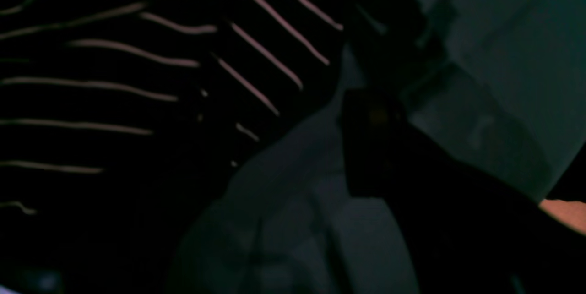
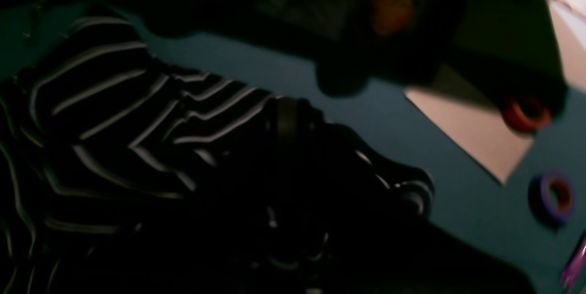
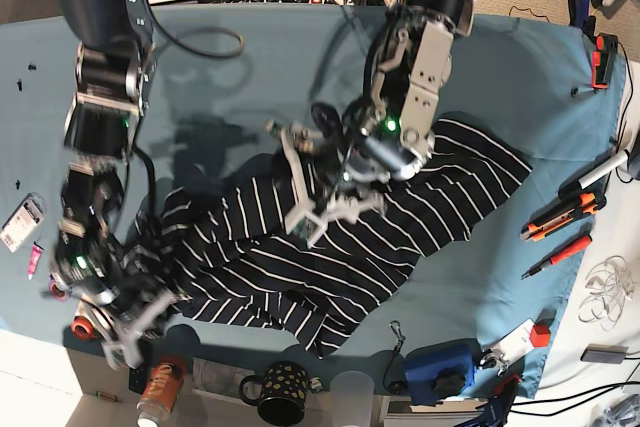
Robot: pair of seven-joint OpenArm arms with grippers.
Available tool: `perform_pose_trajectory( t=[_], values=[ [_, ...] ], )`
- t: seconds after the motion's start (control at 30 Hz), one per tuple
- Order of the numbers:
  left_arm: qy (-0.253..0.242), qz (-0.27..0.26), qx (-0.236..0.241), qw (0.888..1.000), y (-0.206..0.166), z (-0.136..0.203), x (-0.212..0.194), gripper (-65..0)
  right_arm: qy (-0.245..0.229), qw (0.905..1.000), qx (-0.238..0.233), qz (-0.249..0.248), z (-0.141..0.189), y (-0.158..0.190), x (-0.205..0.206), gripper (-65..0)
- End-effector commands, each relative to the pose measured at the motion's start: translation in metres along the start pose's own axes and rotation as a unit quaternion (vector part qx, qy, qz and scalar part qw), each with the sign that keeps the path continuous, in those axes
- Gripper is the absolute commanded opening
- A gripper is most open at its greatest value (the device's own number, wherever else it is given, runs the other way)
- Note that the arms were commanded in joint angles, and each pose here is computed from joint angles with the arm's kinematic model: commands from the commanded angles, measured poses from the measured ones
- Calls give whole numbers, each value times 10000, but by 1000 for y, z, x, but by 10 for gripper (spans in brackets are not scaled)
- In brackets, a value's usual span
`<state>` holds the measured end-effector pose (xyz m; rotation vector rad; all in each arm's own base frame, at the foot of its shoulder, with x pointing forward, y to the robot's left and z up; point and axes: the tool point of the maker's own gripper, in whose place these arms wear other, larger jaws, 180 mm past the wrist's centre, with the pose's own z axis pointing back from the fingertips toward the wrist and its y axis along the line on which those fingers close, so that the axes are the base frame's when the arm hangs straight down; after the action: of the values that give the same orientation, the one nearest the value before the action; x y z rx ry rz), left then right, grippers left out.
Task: Layout the t-shirt on the table in an organized manner, then fold the t-shirt properly
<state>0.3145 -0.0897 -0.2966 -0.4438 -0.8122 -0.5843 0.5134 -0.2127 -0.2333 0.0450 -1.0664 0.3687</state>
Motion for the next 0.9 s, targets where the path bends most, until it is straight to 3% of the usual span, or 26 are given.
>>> perform_pose_trajectory(
  t=[0.0,0.07,0.1,0.17,0.33,0.43,0.63,0.87],
  values=[
    [-314,-48,-46,9995,-4,4,19,-305,-412,9991,-3,119,7,-6,35,-527],
    [-329,-18,-62,9994,-5,4,17,-305,-320,9993,12,193,7,-5,38,-415],
    [-341,-9,-67,9994,-5,4,17,-305,-211,9996,-6,202,8,-7,38,-405],
    [-326,-13,-80,9994,-6,3,15,-305,54,9999,-46,134,14,-12,38,-405],
    [-327,-79,-114,9994,-8,3,15,-305,-616,9971,299,-323,58,-27,74,-405],
    [-335,-79,-115,9993,-8,3,16,-305,-549,9979,209,-264,91,-46,71,-406],
    [-528,-78,-117,9985,-8,4,23,-305,-5,9997,-190,-177,119,-78,12,-406],
    [-558,-78,-115,9983,-8,4,24,-305,1081,9932,87,-418,115,-52,-98,-406]
  ],
)
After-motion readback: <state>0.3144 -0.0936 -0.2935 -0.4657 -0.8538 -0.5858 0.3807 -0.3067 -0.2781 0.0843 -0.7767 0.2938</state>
